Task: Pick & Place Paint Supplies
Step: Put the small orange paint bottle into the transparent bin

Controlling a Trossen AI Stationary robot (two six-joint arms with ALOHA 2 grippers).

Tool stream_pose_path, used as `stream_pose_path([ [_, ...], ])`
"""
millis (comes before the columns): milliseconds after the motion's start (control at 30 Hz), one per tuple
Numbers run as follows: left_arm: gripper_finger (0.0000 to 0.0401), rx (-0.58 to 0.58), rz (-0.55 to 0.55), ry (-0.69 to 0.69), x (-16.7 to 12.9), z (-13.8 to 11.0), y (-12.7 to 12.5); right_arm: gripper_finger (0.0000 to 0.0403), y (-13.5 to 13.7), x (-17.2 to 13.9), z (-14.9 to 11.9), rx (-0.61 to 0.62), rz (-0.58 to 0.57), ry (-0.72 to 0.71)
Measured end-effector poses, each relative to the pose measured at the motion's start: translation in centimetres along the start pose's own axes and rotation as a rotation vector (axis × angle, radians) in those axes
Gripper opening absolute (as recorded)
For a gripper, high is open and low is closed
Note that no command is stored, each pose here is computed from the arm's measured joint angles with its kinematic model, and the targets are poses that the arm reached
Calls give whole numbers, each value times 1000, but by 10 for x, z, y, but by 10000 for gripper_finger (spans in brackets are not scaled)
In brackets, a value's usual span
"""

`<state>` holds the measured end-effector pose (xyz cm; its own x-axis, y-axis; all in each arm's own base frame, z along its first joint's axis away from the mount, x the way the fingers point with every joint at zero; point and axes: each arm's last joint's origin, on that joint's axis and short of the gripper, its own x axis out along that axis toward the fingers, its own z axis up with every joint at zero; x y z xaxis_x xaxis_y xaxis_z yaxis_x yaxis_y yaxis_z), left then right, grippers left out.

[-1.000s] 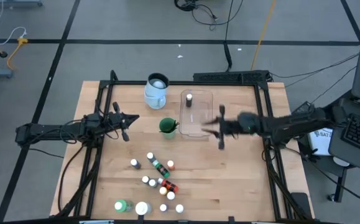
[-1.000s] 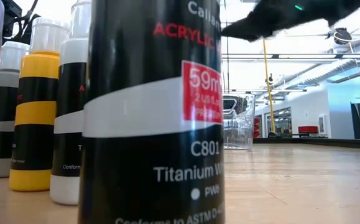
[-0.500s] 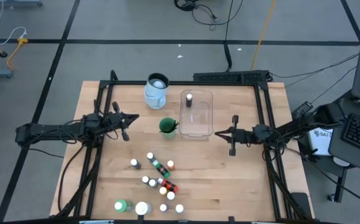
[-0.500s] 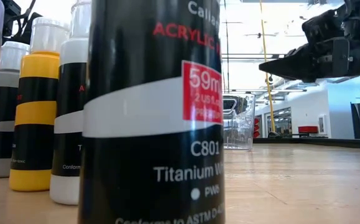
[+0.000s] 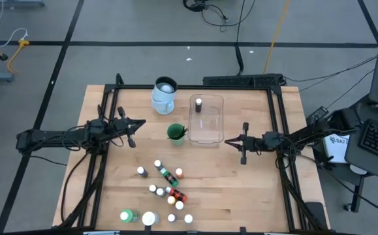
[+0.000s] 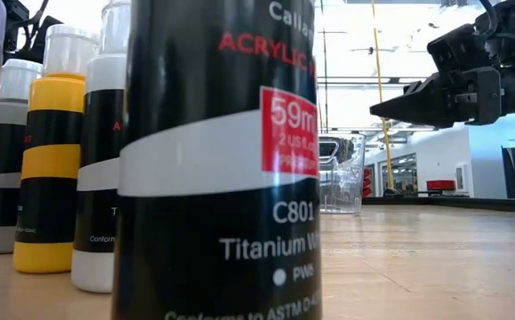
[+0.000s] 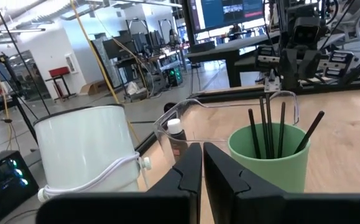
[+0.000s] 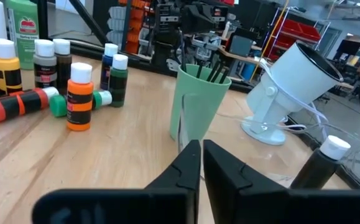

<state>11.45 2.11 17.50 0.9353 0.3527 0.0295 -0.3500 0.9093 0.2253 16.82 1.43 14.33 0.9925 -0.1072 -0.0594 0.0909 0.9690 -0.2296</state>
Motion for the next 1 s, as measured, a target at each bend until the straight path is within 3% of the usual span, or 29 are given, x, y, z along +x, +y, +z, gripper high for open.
stream_pose_path([
  [467, 21, -1, 1, -3, 0, 0, 0, 18, 0, 1, 1, 5, -1, -5],
  [600, 21, 18, 2, -4, 0, 0, 0, 30, -1, 22, 25, 65, -26, -2],
  [800, 21, 14, 1, -4, 0, 0, 0, 75, 14, 80, 92, 13, 185, 83],
  [1000, 21, 13, 1, -1, 0, 0, 0, 136, 43, 141, 108, -119, 391, 78],
])
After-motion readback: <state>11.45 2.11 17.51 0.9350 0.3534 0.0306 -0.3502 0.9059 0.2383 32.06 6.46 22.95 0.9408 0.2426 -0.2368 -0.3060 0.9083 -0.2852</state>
